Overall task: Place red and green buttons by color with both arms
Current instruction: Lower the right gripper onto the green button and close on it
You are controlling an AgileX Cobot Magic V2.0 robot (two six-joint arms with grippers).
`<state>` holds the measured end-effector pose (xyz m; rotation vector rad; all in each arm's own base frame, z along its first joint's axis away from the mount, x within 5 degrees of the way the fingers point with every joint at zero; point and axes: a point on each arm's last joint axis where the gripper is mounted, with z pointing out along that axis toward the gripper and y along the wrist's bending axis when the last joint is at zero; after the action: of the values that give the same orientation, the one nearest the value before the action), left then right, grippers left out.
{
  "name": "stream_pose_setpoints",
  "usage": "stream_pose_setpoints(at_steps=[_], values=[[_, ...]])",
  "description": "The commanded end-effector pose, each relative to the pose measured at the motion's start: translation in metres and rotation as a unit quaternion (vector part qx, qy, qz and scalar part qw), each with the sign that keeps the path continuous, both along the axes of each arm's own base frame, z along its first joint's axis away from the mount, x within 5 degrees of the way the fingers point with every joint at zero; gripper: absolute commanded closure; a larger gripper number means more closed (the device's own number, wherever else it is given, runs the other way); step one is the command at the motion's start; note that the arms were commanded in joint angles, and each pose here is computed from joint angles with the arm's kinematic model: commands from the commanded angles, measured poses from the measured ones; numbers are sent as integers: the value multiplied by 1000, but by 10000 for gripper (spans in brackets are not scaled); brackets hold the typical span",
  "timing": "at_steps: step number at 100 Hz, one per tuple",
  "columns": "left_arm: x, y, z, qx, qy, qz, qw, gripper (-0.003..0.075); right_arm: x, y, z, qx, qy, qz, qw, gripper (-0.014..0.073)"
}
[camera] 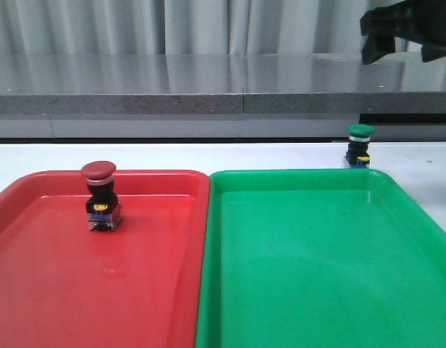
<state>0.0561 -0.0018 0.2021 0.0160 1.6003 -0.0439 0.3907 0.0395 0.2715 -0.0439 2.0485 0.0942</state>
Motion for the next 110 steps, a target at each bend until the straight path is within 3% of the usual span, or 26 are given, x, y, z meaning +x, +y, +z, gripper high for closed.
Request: stream_pose_setpoints(at_steps=[1,56,79,91,110], values=[[-1,0,1,-4,-46,-3,999,739,10,8,26,-4,-57,14,998,-26],[-1,0,1,-4,-46,-3,999,739,46,15,-39,-14,31,16,999,-26],[-1,0,1,-4,-46,-3,999,739,48,15,-50,-15,46,16,999,-20],[-1,0,1,-4,-46,-3,999,739,48,15,-51,-16,50,16,999,52],[-1,0,1,-4,-46,-3,999,739,47,15,-51,-16,51,16,998,253]])
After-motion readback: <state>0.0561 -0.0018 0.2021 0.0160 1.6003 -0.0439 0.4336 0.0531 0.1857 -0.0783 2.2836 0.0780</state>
